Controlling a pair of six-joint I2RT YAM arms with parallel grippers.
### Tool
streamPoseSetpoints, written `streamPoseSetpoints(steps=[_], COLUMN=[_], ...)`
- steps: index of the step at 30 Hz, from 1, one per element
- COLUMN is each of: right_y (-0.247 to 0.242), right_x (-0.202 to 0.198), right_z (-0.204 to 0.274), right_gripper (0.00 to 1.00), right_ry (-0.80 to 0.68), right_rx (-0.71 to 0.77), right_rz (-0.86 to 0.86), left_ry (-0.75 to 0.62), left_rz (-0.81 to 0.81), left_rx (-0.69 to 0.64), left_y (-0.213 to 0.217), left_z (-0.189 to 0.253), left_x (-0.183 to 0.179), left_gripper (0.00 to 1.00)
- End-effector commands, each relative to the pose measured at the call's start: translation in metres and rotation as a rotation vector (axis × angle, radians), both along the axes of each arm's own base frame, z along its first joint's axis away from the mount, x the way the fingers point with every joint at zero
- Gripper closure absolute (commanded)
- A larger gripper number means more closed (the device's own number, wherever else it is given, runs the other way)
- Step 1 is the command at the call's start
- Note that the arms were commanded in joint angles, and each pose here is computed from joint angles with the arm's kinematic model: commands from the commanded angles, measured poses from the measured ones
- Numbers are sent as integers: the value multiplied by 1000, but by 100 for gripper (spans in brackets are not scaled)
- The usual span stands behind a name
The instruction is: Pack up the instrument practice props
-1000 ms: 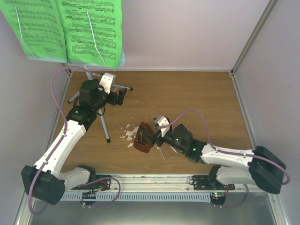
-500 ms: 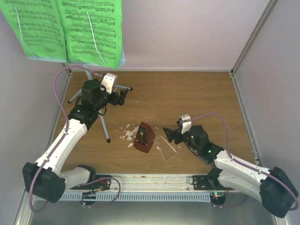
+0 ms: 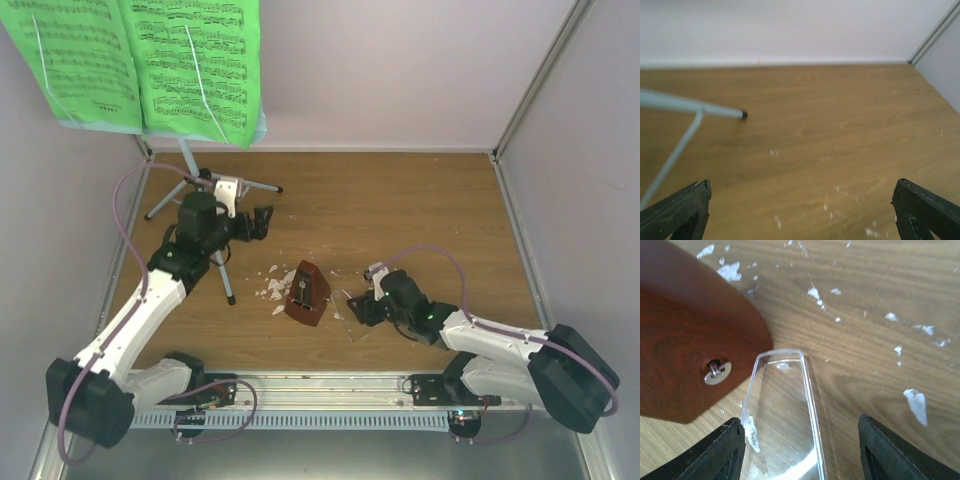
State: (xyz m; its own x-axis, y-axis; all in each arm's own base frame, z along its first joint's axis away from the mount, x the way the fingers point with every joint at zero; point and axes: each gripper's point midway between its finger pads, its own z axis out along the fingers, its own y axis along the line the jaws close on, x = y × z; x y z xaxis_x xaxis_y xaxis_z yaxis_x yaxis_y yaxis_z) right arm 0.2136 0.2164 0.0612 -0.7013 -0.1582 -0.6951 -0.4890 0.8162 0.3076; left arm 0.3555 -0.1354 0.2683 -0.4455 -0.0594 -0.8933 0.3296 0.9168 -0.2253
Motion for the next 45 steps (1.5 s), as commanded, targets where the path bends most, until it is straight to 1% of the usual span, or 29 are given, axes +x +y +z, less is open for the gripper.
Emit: streamPoseSetpoints(steps=[1,3,7,10,15,23,26,29,30,35,40,45], right_y=[7,10,16,19,18,18,17,17,17,10,6,-26], right_x=[-3,-2,0,2,6,5,6,8,9,16,22,40], right_z=[-5,-9,-13,-14,-20,-32,-36,-38,-38,-29,-10,2], right_gripper=[37,39,45,47,51,62,69,77,80,98,100,99], right_ry=[28,30,20,17,16,45,50,50,48,20,-30,-21], right_rx=[-44,-74,-123,-135,-178,-224,-243,-252,-254,-270,-235,-174], right_rz=[16,27,43,45,33,36,31,18,14,-36,-52,-158], left_ry=[52,79,89,103,126,179,189,214,202,219,256,285], left_rz=[7,-48,-151,-192,-237,-293,-312,-338,-351,-402,-419,-415], left_rx=[-141,-174,-226,-243,-280,-327,-345,-367,-379,-398,-395,-376], left_y=[0,-6,-17,-20,-25,-33,-35,-39,-41,-49,-54,-59], left_z=[-20,-37,-44,-53,-73,-97,-103,-111,-110,-120,-136,-150], left_x=[-32,-51,-79,-93,-109,-125,-129,-136,-136,-145,-150,-149], left_gripper=[1,1,1,1,1,2,2,3,4,6,8,9])
